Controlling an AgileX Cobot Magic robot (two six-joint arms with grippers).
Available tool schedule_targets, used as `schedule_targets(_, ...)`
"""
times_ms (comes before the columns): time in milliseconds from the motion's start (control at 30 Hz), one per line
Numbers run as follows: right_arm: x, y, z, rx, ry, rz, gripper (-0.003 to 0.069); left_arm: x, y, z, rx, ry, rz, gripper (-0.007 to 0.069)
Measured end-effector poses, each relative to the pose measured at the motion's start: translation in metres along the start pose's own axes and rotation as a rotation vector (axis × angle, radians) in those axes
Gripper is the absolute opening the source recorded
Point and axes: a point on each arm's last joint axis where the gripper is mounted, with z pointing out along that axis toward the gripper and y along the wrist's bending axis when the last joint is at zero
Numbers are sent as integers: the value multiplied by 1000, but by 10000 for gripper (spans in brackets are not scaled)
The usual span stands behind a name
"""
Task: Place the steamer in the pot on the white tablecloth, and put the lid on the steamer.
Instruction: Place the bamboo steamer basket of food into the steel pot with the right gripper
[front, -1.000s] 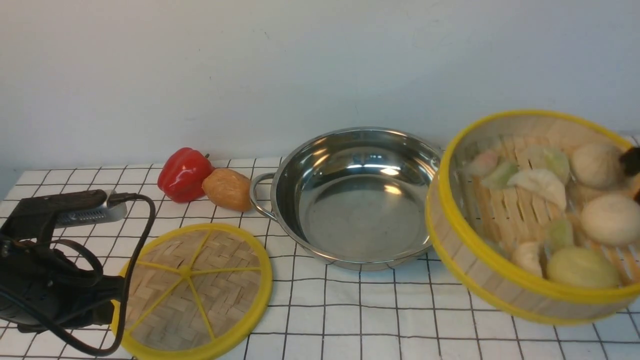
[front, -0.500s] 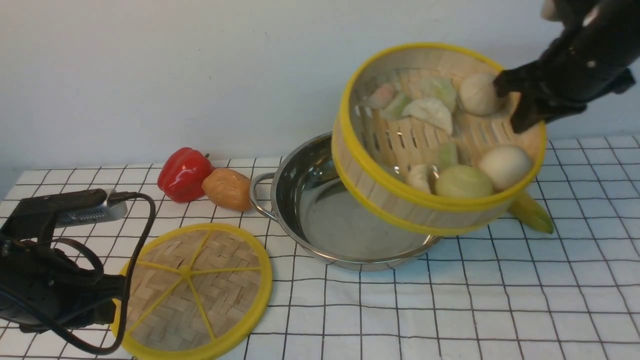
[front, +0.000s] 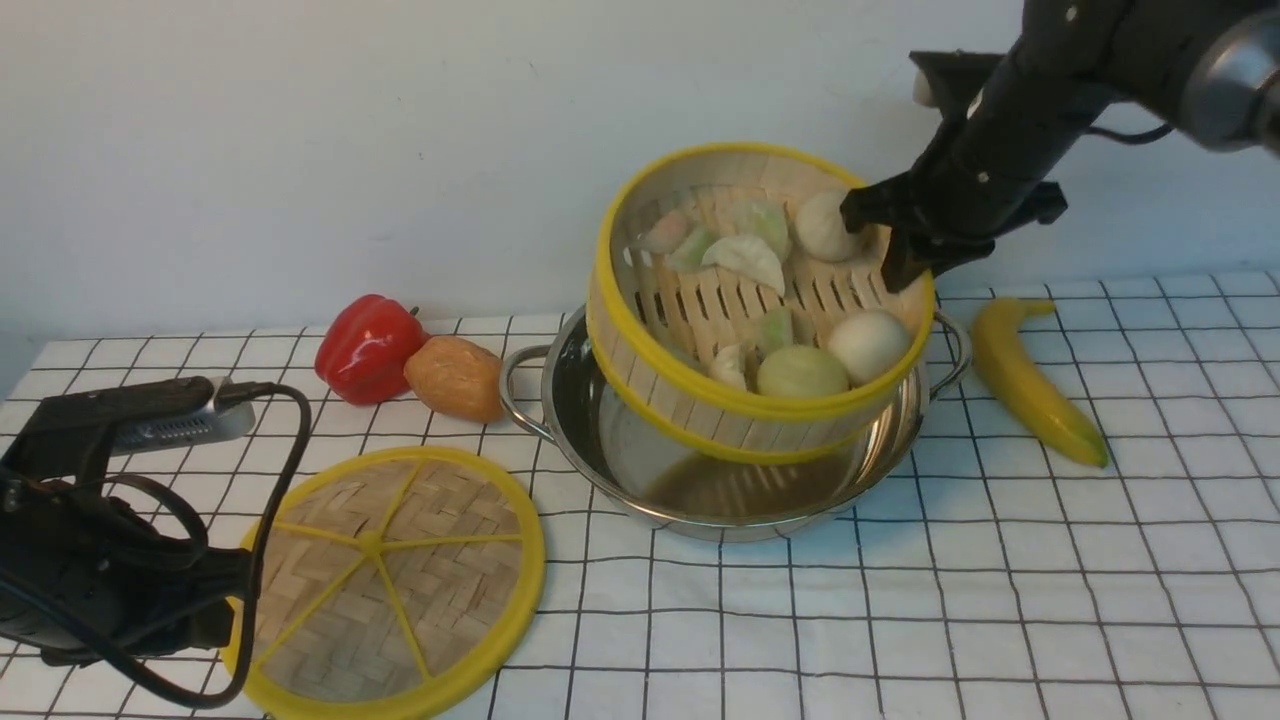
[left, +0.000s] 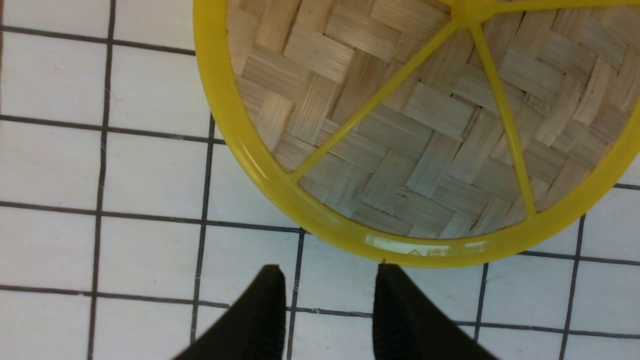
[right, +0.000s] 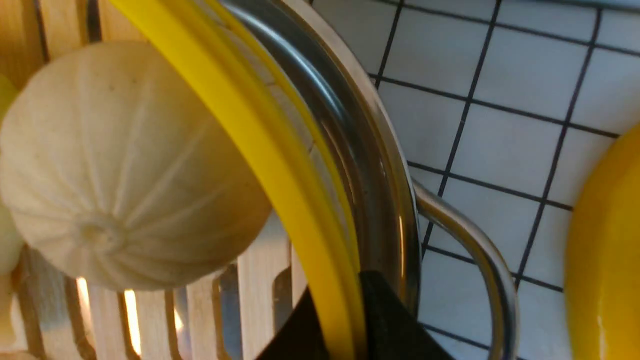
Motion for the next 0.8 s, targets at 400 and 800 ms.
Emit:
schedule_targets(400,8,2,41,18,79,-35,57,0,0,0,1,0,-1,243)
schedule_targets(800,3,15,66,34,72,-93,57,0,0,0,1,-1,-1,243)
